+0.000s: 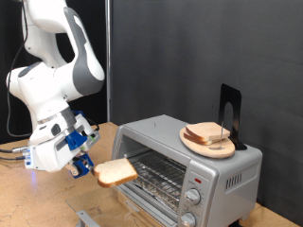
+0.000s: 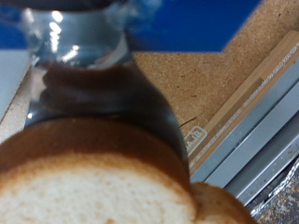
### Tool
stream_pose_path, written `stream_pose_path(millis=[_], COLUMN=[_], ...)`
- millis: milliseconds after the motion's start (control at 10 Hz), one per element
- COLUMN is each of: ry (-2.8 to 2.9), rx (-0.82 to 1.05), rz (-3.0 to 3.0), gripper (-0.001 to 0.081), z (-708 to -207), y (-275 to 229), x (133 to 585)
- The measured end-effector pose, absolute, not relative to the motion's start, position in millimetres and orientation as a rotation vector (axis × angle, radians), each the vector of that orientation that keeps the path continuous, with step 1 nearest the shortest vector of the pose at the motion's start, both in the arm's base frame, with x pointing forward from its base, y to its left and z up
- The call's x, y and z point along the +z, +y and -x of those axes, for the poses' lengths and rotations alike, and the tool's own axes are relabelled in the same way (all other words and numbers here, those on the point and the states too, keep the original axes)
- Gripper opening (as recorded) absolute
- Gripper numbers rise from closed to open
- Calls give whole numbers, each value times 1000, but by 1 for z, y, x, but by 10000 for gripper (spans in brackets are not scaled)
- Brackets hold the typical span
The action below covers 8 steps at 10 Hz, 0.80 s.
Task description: Make a piece of toast with the oven
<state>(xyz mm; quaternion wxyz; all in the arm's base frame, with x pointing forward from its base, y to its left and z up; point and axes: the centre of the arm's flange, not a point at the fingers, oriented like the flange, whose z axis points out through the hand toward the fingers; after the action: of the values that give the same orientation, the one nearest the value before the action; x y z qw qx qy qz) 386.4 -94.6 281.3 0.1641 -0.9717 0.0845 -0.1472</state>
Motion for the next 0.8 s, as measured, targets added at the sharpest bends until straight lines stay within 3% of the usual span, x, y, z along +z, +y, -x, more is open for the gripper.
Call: stream_pose_path(millis=[400, 800], ry=[-119, -471], rx=[-425, -261], rz=[2855, 2952], gripper=[400, 400], z=[-398, -427], y=[-84, -66], x=[288, 282])
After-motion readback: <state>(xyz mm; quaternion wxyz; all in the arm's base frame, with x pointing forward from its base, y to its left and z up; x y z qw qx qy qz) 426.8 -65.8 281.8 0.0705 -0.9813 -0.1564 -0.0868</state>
